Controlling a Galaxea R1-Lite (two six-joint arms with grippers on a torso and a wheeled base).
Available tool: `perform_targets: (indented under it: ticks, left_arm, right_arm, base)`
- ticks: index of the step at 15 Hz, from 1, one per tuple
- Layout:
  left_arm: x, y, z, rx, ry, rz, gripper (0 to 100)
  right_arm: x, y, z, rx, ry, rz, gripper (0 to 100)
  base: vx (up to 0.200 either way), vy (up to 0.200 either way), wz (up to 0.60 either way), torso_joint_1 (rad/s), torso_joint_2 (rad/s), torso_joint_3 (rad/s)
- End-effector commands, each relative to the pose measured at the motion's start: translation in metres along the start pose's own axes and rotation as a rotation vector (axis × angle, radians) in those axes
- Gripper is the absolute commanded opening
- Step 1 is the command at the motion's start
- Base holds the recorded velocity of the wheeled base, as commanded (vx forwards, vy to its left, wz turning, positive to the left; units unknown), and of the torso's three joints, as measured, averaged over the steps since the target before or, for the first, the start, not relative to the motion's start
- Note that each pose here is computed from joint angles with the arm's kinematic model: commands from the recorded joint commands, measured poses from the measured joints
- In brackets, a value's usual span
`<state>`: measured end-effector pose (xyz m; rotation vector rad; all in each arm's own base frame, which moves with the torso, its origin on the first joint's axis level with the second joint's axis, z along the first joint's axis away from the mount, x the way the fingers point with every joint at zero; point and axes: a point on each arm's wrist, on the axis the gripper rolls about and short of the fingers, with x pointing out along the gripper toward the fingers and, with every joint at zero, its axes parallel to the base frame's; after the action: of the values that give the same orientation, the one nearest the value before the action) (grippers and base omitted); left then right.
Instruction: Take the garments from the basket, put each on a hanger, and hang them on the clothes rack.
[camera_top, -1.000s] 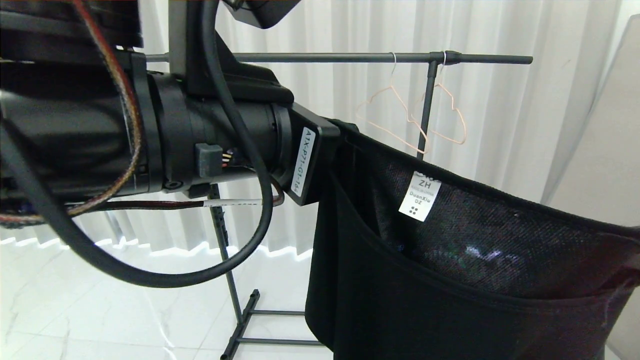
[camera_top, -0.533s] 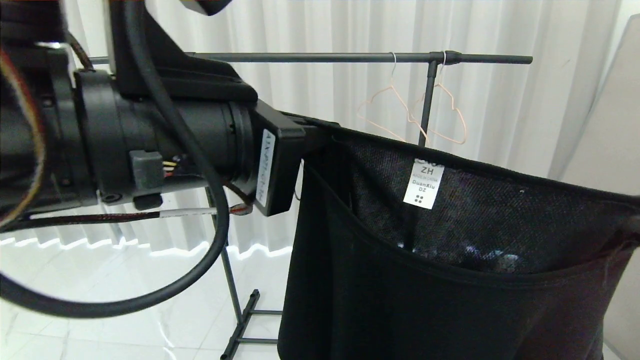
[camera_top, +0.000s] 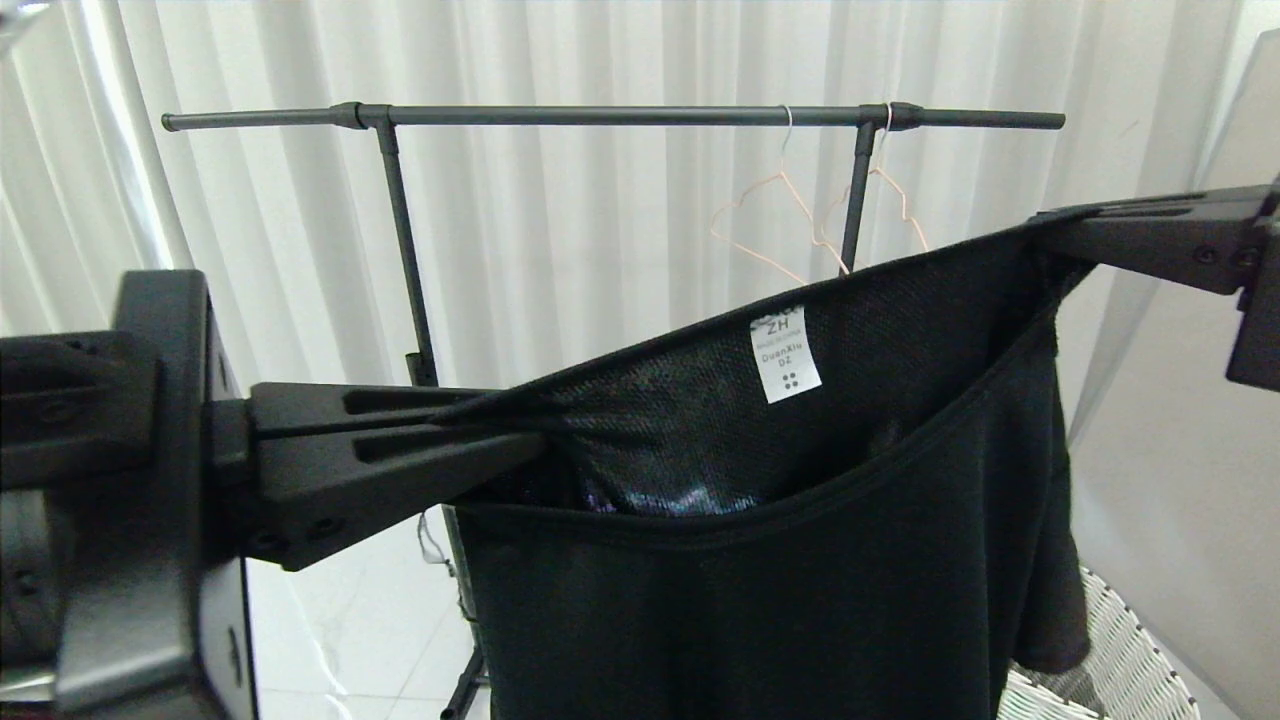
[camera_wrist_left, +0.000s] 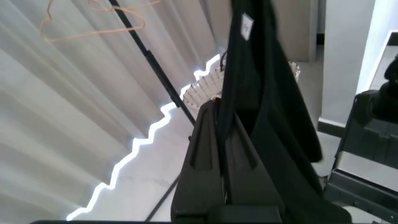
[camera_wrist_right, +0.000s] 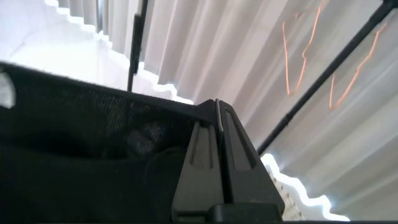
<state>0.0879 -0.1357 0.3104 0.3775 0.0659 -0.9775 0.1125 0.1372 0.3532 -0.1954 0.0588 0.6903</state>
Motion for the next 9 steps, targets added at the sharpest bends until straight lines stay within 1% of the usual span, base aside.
perform_targets:
  ticks: [1,7,9]
  left_arm:
    - [-0.007,-0.001,0.004,0.004,-0.027,-0.007,0]
    - [-0.007,-0.003,0.005,0.007,-0.033,-0.021,0]
    - [-0.006,-0.001,0.004,0.006,-0.021,0.003,0]
  right_arm:
    - [0.021,0.006,-0.003,-0.009,0.027,0.006,0]
    - [0.017,0.004,-0.001,-0.01,0.016,0.002,0]
    - [0.007,0.002,0.001,-0.018,-0.002,-0.002,0]
  base:
    - [0.0,0.0,0.0,0.0,0.0,0.0]
    - [0.0,0.0,0.0,0.0,0.0,0.0]
    - [0.0,0.0,0.0,0.0,0.0,0.0]
